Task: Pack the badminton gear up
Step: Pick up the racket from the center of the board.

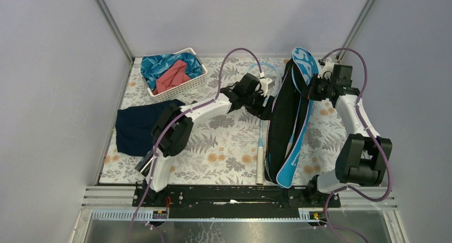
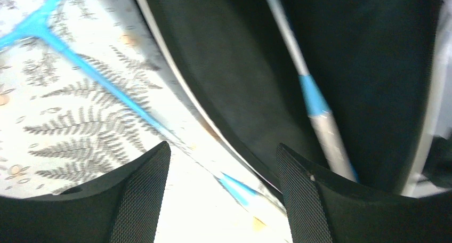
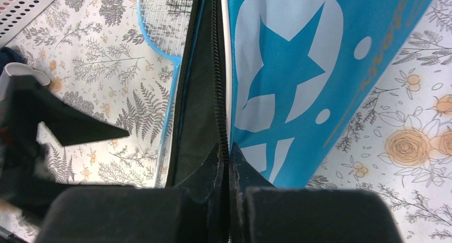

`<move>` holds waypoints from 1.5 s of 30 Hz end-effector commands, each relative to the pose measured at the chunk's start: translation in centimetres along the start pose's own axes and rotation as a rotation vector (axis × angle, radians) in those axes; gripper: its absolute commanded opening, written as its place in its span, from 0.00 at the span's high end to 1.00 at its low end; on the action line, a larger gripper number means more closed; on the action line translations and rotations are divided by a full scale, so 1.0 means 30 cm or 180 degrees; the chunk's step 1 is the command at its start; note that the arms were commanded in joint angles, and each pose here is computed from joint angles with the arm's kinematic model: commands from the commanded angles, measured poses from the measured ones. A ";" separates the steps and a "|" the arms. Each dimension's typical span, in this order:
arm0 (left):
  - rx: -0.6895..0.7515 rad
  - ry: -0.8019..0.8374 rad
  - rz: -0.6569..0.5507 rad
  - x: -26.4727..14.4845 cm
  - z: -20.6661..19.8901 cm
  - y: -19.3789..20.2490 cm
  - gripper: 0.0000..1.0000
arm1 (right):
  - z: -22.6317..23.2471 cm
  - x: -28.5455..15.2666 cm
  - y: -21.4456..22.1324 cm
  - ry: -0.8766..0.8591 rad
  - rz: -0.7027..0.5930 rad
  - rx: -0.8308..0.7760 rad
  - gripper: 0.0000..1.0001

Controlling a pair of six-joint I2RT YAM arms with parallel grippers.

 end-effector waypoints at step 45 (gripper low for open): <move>-0.0339 -0.1256 -0.0222 0.247 0.284 -0.020 0.33 | -0.003 -0.097 -0.040 -0.0004 -0.0400 -0.0211 1.00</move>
Point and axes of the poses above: each gripper's point midway between its finger pads, its own x axis out along the fingers, its own z axis along the line the jaws close on, y = z × x, the point moved 4 cm from there along -x, back along the fingers, and after that the axes turned 13 degrees about -x, right-handed, at the moved point
